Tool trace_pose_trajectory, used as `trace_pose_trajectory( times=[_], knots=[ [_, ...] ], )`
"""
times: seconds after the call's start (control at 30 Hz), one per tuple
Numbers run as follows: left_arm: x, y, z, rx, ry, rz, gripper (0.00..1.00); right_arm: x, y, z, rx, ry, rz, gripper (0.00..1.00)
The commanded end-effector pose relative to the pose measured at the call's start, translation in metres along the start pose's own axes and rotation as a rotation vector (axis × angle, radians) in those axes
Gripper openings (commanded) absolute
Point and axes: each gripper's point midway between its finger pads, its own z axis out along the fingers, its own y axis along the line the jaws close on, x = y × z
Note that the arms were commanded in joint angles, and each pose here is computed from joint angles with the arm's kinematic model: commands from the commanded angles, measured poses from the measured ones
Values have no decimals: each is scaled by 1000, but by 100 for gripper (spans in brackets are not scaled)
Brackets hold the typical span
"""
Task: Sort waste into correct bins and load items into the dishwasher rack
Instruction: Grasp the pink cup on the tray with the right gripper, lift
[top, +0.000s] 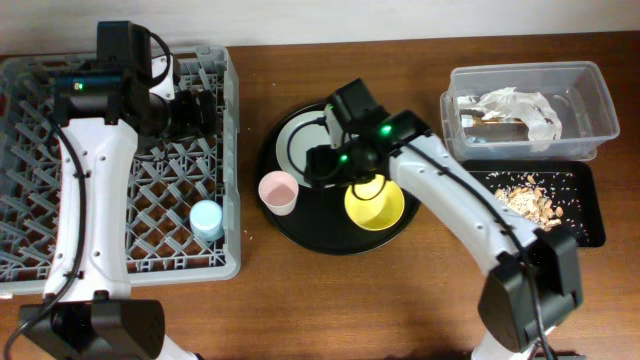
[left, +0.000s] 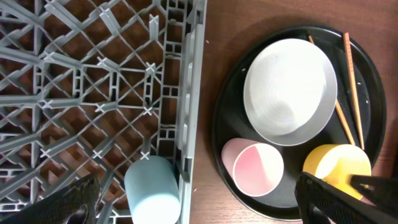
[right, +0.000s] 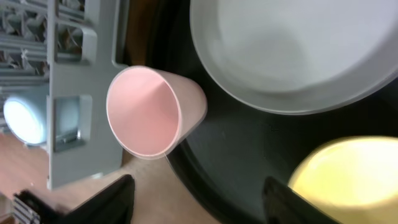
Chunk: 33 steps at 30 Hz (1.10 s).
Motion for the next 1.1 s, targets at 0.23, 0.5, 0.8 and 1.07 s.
trace_pose_trajectory(
  times=[0.23, 0.5, 0.8, 1.07],
  knots=[
    [-5, -5, -4, 24, -26, -7, 99, 4, 3, 68, -55, 70, 85, 43],
    [-6, -5, -5, 25, -29, -6, 99, 11, -2, 80, -48, 107, 97, 30],
    [-5, -5, -5, 25, -26, -7, 99, 7, -7, 77, -37, 120, 117, 4],
    [-3, -52, -15, 333, 2, 5, 99, -40, 3, -40, -186, -76, 94, 4]
  ],
)
